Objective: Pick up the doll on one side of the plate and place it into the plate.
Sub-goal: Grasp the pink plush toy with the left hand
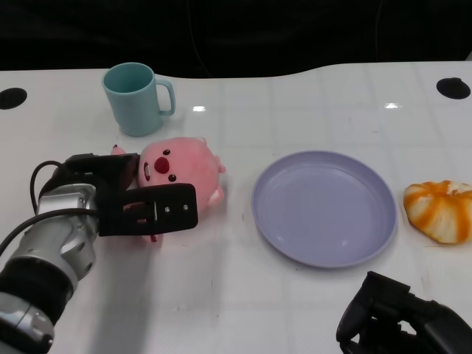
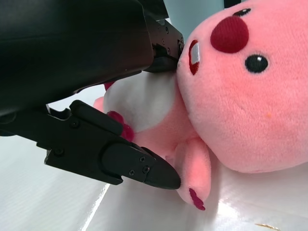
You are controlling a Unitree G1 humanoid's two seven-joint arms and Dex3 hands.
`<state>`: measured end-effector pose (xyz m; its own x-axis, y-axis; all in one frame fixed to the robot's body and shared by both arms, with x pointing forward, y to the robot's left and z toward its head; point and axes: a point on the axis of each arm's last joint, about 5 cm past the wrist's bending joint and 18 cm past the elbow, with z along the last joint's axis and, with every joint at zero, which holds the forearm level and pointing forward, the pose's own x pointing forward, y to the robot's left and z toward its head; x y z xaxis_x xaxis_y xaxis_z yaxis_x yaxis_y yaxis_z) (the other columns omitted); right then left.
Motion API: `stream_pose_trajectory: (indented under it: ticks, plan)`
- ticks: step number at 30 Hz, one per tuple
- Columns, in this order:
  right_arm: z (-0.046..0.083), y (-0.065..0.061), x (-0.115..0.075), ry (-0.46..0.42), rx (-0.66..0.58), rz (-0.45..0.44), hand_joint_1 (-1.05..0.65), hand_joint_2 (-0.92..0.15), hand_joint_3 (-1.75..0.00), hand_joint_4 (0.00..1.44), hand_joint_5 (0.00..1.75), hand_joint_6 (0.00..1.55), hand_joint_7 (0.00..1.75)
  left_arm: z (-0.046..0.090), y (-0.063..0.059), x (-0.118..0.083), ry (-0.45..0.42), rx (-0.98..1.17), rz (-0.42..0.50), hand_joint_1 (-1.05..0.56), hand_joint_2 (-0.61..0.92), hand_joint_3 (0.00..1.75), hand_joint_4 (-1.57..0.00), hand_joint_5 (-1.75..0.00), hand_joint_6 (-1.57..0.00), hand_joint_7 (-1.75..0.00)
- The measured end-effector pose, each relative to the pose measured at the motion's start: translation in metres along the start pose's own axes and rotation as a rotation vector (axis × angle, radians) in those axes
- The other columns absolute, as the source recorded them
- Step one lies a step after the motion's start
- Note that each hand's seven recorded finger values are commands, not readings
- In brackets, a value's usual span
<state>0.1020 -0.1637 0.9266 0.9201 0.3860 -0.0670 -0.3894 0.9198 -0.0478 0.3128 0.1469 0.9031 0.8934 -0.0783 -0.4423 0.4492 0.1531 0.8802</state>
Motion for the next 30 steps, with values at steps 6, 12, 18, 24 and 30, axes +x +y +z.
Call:
stream_pose_trajectory:
  ticks: [6, 12, 18, 24, 30]
  plan:
    - [0.002, 0.001, -0.001, -0.003, -0.001, 0.001, -0.25, -0.88, -0.63, 0.64, 1.75, 0.41, 1.67, -0.005, -0.013, 0.005, 0.005, -0.062, 0.058, -0.18, 0.90, 0.01, -0.65, -0.21, -0.74, -0.07]
    - [0.003, 0.001, -0.001, -0.003, 0.004, 0.003, -0.24, -0.89, -0.63, 0.63, 1.75, 0.41, 1.67, -0.009, -0.015, 0.006, -0.032, -0.061, 0.112, -0.29, 0.90, 0.01, -0.78, -1.51, -1.34, -0.11]
    - [0.000, 0.001, 0.002, 0.004, 0.006, 0.006, -0.22, -0.88, -0.62, 0.64, 1.75, 0.42, 1.67, -0.012, -0.022, 0.005, -0.069, -0.081, 0.202, -0.28, 0.92, 0.38, -0.81, -1.74, -0.62, -1.70]
    - [-0.001, 0.002, 0.005, 0.004, 0.007, 0.014, -0.22, -0.88, -0.63, 0.64, 1.75, 0.42, 1.68, -0.017, -0.027, 0.003, -0.105, -0.130, 0.253, -0.23, 0.91, 0.40, -0.82, -1.75, -0.62, -1.75]
    - [-0.002, 0.002, 0.008, 0.000, 0.010, 0.003, -0.23, -0.87, -0.65, 0.66, 1.75, 0.43, 1.69, -0.019, -0.023, 0.001, -0.134, -0.188, 0.288, -0.17, 0.81, 0.47, -0.85, -1.75, -0.65, -1.75]
